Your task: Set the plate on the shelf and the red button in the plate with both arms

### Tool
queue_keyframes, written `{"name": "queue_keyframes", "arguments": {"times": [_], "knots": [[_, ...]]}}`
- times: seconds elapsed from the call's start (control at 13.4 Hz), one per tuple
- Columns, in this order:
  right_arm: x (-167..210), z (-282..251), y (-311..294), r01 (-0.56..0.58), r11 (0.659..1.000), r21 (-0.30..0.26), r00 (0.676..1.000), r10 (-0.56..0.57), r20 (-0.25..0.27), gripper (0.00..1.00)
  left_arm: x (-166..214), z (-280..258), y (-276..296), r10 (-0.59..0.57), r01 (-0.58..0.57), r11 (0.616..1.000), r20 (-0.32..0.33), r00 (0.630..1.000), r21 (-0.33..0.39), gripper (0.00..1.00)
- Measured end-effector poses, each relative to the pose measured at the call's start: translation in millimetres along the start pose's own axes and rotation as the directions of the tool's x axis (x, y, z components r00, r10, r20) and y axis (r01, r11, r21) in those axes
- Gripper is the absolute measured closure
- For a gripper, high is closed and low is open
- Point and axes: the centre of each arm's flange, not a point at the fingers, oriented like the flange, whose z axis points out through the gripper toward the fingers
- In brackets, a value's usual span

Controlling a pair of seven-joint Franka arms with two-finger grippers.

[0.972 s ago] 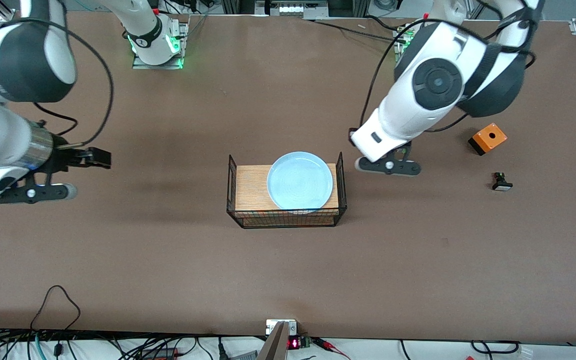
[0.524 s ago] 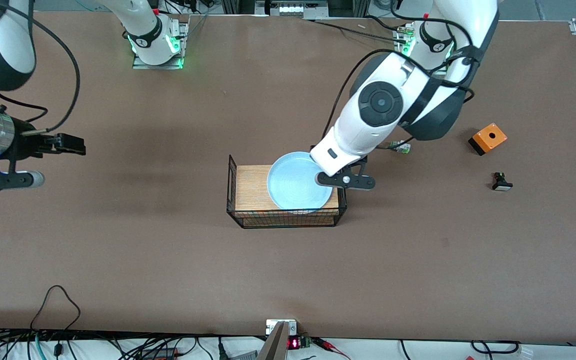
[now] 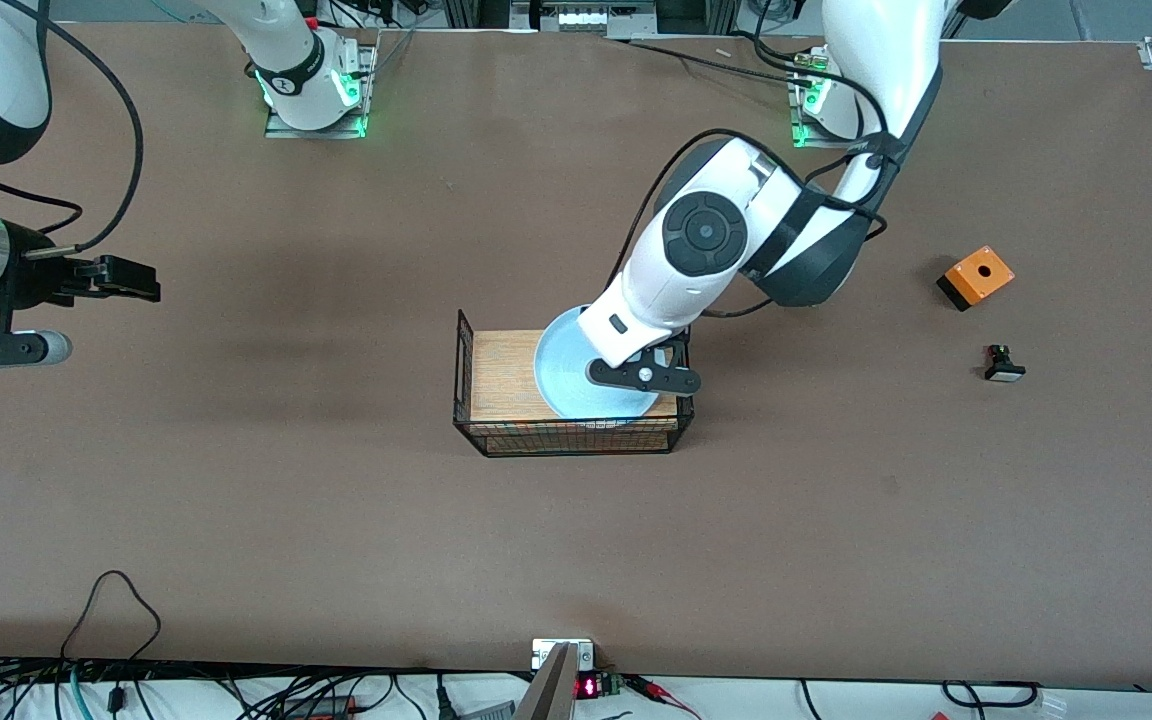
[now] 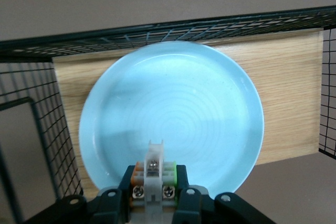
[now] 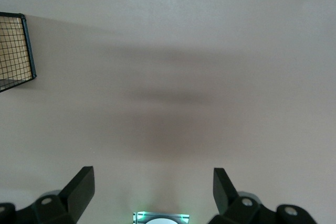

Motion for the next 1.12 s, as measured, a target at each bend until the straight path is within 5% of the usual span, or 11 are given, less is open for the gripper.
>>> {"name": "queue_keyframes", "arguments": {"times": [0.3,0.75,0.9,1.12], "knots": [[-1,-1,-2,0.006,1.0,0.007,1.0,-0.006,-0.03,0.0,12,15,3,-0.005,0.004,1.0,-0.023,1.0,-0.02,0.66],[-57,4,0,0.035,0.998,0.054,0.981,-0.024,-0.195,0.0,15,36,0,-0.01,0.01,1.0,0.001,1.0,-0.007,0.66],[-79,6,-3,0.047,0.997,0.057,0.977,-0.034,-0.212,0.0,15,41,0,-0.01,0.01,1.0,0.007,1.0,-0.004,0.66],[-86,4,-4,0.051,0.997,0.052,0.975,-0.038,-0.219,0.0,17,43,-3,0.0,0.0,1.0,-0.007,1.0,0.022,0.52]]}}
